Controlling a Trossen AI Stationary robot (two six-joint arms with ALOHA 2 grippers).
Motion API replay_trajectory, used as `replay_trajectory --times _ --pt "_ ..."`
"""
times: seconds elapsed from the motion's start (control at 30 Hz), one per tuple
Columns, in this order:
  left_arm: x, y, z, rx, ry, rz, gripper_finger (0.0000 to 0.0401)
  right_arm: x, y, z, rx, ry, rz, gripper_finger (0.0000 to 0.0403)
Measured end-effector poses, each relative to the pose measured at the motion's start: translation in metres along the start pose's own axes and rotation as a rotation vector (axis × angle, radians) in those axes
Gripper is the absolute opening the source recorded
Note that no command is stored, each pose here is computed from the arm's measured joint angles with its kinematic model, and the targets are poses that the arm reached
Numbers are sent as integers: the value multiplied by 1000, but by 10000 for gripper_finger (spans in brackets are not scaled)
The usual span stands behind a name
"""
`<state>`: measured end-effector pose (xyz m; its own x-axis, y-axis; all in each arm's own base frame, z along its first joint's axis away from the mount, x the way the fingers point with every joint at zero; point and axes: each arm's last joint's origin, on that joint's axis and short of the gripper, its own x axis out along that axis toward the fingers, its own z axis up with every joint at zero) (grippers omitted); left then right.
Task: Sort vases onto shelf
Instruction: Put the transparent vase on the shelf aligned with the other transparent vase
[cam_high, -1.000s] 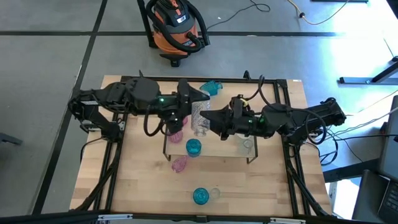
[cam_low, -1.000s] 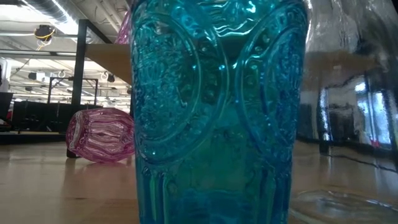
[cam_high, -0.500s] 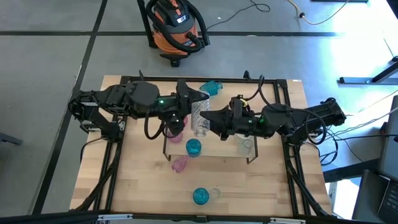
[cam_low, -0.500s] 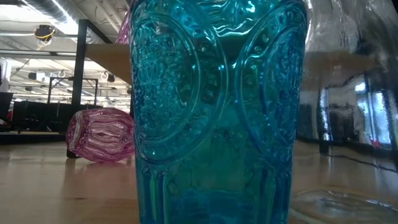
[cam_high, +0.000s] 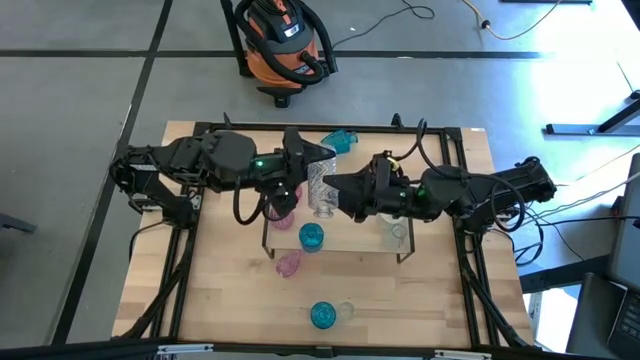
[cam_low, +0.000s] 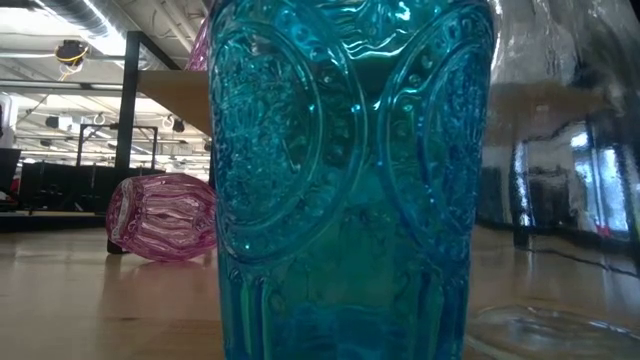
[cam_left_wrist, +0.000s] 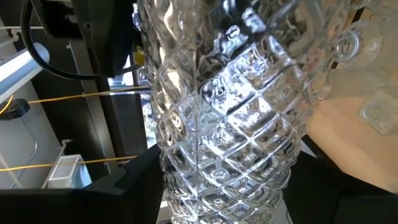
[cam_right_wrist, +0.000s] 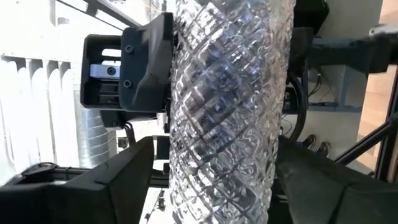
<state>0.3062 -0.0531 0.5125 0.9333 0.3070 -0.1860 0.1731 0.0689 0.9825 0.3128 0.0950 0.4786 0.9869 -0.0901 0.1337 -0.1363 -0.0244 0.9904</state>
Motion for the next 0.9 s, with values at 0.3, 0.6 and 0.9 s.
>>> replay_trajectory --times 0.3,0.6,0.9 --pt "1 1 -5 -75 72 14 252 -5 6 2 -143 -6 14 302" --pt "1 0 -7 -121 133 13 252 -29 15 13 -389 -16 -83 302" --pt "-5 3 -9 -464 107 45 252 -52 24 25 -837 -10 -148 303"
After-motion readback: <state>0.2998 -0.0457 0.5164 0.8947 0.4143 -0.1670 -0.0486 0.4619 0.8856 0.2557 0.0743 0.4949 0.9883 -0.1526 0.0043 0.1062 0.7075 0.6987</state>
